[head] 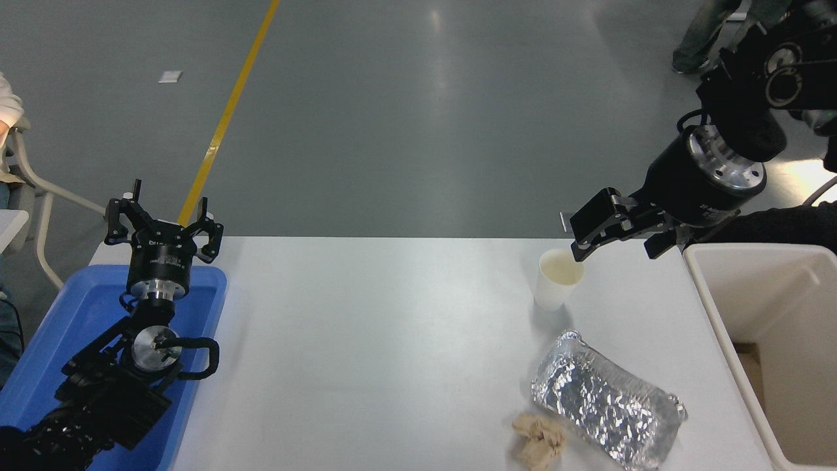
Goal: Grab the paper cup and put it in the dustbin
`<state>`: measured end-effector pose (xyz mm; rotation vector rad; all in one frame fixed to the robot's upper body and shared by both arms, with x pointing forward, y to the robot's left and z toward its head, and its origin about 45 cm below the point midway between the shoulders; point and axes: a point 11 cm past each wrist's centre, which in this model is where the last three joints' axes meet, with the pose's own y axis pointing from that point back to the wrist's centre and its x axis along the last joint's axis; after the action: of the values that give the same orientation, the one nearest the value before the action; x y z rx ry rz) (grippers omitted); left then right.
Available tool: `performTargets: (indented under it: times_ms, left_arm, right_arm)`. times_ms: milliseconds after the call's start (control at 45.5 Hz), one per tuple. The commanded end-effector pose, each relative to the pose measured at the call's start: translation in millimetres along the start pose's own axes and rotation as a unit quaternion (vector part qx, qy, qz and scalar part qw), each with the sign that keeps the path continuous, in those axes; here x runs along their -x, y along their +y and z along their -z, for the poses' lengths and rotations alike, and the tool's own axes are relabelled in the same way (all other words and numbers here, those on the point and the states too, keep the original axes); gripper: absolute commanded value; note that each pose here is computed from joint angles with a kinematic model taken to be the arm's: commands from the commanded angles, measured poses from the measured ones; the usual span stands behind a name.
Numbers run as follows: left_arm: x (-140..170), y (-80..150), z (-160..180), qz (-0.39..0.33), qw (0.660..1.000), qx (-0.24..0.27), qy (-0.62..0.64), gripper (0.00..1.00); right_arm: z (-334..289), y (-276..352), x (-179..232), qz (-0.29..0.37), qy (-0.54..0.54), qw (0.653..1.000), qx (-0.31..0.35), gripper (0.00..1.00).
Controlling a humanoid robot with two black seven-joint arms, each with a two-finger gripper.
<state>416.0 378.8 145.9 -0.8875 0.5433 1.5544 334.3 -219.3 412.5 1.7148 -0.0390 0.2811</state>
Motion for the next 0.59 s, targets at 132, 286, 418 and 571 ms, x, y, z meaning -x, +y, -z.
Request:
performTargets:
  times_ms: [132, 286, 418, 571]
  left_arm:
    - [0, 0, 0, -0.001, 1.000, 0.001, 0.000, 0.99]
    - [0, 0, 0, -0.001, 1.000, 0.001, 0.000, 0.99]
    - [0, 0, 0, -0.001, 1.000, 0.001, 0.000, 0.99]
    - [0, -1, 0, -0.001, 1.000, 0.001, 0.000, 0.99]
  right_arm:
    - [10, 13, 11, 0.005, 0.011, 1.000, 0.004, 1.00]
    - [8, 9, 6, 0.005, 0.012, 1.000, 0.011, 1.00]
    - [-4, -18, -11, -0.017, 0.018, 0.999, 0.038, 1.00]
    - [-26, -72, -48, -0.110, 0.015, 0.992, 0.063, 1.00]
